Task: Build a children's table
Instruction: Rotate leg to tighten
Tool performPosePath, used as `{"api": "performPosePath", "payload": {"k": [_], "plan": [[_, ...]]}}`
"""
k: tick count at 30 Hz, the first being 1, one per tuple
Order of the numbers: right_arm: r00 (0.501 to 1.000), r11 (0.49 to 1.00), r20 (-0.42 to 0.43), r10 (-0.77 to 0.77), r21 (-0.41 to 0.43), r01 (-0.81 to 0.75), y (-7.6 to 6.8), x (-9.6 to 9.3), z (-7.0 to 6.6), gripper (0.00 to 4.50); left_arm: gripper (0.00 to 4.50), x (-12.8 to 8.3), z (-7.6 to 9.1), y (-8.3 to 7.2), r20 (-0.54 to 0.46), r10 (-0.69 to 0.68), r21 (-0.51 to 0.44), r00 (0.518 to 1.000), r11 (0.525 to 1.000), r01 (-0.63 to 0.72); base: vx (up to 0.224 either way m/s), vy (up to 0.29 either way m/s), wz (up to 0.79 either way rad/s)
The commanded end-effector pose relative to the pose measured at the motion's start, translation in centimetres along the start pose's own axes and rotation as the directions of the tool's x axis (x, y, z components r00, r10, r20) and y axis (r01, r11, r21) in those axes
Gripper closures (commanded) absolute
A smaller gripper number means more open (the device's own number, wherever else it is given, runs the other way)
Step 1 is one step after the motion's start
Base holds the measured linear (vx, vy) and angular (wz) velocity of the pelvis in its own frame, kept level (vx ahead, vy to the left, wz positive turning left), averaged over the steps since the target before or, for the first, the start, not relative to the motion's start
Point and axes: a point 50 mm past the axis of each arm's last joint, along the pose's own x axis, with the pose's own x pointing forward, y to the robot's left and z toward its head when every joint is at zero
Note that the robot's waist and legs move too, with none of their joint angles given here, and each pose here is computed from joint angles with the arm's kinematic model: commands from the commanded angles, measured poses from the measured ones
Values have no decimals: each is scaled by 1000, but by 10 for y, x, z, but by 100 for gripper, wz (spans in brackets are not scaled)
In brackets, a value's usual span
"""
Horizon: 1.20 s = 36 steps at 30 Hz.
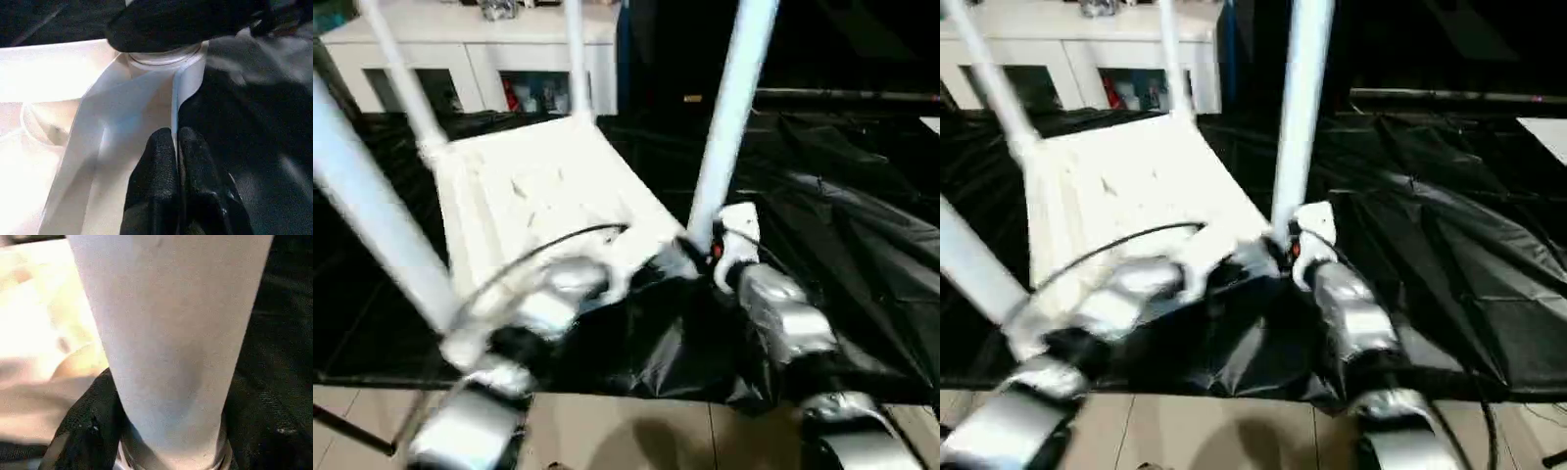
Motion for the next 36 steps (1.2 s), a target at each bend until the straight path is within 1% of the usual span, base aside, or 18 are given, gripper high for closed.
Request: {"api": "performPosePath", "payload": {"k": [1, 2, 3, 4, 5, 8, 11, 14, 15, 16, 17, 21, 22, 23, 28, 30, 34, 36], "plan": [[994, 998, -105, 5, 59, 1, 8, 0, -23, 203, 450, 1, 6, 5, 28, 59, -5, 998, 998, -59, 0, 0, 0], [996, 997, -84, 33, 68, -27, 14, 2, -20, 203, 450, 2, 9, 3, 39, 41, -2, 998, 999, -41, 0, 0, 0], [997, 996, -59, 50, 73, -46, 16, 2, -17, 169, 450, 2, 9, 2, 50, 25, 4, 998, 1000, -25, 0, 0, 0], [996, 994, -33, 85, 74, -82, 18, 2, -13, 169, 450, 0, 8, 2, 57, 5, 9, 998, 1000, -6, 0, 0, 0], [994, 992, -20, 107, 74, -106, 18, 2, -10, 135, 450, -1, 8, 2, 59, -4, 12, 998, 1000, 4, 0, 0, 0], [989, 989, -11, 145, 26, -145, 16, 1, -6, 127, 450, -4, 6, 1, 68, -39, 28, 997, 999, 37, 0, 0, 0], [971, 971, -16, 237, -33, -238, 10, -4, 1, 94, 450, -11, 0, 4, 66, -75, 42, 995, 996, 73, 0, 0, 0], [946, 937, -32, 322, -130, -324, 1, -11, 8, 76, 450, -19, -4, 5, 78, -128, 66, 989, 990, 123, 0, 0, 0], [910, 889, -68, 408, -198, -413, -6, -18, 10, 63, 450, -26, -7, 4, 89, -188, 75, 978, 980, 182, 0, 0, 0], [910, 889, -68, 408, -198, -413, -6, -18, 10, 63, 450, -26, -7, 4, 89, -188, 75, 978, 980, 182, 0, 0, 0], [858, 827, -112, 502, -228, -514, -13, -29, 13, 63, 450, -35, -11, 4, 89, -243, 91, 966, 968, 235, 0, 0, 0], [825, 789, -142, 546, -243, -564, -17, -34, 14, 63, 450, -40, -15, 6, 76, -265, 103, 961, 961, 257, 0, 0, 0], [802, 762, -165, 574, -252, -597, -20, -38, 15, 63, 450, -44, -16, 8, 73, -274, 104, 959, 958, 266, 0, 0, 0], [794, 753, -172, 583, -254, -607, -20, -39, 15, 63, 450, -46, -17, 8, 73, -276, 103, 958, 958, 268, 0, 0, 0], [762, 725, -178, 622, -237, -647, -21, -42, 16, 63, 450, -52, -19, 9, 74, -304, 103, 950, 950, 295, 0, 0, 0], [753, 716, -185, 631, -234, -657, -20, -42, 15, 88, 450, -54, -20, 9, 73, -309, 101, 948, 948, 301, 0, 0, 0], [750, 715, -183, 636, -226, -661, -20, -41, 13, 108, 450, -54, -21, 8, 72, -312, 99, 947, 947, 305, 0, 0, 0], [749, 714, -187, 635, -228, -662, -19, -41, 13, 134, 450, -54, -21, 8, 71, -313, 99, 947, 947, 305, 0, 0, 0]]}}
